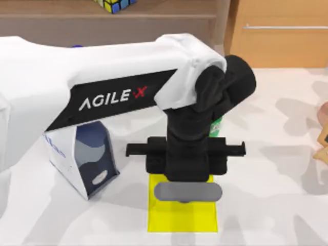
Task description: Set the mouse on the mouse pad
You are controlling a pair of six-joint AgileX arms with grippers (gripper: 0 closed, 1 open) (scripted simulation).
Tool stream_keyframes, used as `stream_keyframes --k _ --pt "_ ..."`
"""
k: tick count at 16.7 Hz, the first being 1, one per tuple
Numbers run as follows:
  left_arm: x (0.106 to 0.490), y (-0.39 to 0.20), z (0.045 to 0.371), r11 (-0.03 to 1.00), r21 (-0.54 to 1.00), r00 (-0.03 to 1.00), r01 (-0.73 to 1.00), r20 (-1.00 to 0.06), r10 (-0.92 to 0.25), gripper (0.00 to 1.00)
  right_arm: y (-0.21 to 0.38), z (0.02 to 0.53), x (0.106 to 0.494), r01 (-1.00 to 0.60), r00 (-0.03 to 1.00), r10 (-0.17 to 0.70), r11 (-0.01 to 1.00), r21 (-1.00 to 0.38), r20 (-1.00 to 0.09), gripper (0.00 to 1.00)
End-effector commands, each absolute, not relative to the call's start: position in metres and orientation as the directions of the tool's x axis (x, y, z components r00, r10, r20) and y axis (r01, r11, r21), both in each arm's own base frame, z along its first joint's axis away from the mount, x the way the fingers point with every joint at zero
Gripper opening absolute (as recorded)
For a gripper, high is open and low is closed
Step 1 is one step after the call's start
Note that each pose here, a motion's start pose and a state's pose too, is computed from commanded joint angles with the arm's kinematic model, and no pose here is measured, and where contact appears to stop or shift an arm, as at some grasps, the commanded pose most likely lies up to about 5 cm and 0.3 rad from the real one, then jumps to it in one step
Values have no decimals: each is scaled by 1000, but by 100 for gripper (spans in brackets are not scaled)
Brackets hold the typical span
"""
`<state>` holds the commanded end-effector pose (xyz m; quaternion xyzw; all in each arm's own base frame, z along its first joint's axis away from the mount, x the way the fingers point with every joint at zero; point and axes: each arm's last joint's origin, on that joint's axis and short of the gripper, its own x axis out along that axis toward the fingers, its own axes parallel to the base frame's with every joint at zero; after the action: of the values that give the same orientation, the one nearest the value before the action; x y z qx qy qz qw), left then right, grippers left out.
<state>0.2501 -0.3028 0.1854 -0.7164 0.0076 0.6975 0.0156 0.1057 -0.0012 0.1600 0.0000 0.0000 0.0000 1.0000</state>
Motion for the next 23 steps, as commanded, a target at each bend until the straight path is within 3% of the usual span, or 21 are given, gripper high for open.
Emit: stream_keyframes --k 23 --pt "249 -304 139 -999 -16 27 -36 -1000 15 0 -1 160 106 0 1000 0 1000 0 0 100"
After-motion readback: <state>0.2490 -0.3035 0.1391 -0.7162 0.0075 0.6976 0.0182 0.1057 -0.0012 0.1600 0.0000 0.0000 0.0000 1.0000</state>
